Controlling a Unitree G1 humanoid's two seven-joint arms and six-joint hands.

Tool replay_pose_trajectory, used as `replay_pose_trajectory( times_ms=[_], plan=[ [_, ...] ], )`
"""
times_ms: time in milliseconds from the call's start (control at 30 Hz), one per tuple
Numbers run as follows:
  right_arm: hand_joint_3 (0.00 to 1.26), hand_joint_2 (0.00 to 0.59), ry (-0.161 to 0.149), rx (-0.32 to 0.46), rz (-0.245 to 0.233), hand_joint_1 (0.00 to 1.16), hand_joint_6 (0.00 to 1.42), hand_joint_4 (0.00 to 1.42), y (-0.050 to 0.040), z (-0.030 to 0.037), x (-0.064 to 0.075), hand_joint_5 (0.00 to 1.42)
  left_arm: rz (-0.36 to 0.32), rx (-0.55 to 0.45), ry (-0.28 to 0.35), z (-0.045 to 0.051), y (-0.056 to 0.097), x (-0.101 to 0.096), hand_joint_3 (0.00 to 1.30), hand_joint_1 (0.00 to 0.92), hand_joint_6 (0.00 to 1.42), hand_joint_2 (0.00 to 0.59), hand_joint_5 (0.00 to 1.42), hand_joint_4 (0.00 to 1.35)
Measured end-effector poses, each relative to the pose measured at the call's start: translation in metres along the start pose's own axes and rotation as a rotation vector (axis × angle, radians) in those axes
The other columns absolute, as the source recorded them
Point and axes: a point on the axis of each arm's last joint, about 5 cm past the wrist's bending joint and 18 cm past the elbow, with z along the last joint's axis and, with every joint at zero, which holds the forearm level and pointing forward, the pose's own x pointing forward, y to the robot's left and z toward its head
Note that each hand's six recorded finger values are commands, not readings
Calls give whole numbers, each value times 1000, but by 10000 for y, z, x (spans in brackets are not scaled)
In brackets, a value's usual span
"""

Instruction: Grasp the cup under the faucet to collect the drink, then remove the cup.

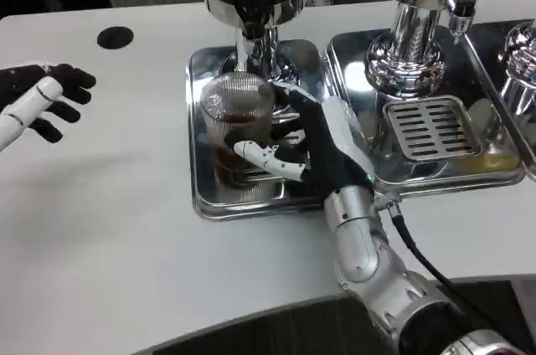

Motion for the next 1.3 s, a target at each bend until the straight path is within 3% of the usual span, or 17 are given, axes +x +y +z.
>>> replay_pose_trajectory(
  times_ms=[567,1100,1300],
  plan=[
    [370,194,12,45,-40,648,968,333,44,-29,-82,586,-19,-10,19,-35,-4,-10,405,0,627,208,447,392],
    [386,195,27,84,-96,654,1024,374,30,-83,-163,636,-28,-21,26,-45,17,19,404,0,627,210,447,392],
    [390,195,30,84,-114,654,1028,377,-14,-121,-181,637,-37,-28,35,-60,19,29,400,0,627,211,447,389]
  ],
)
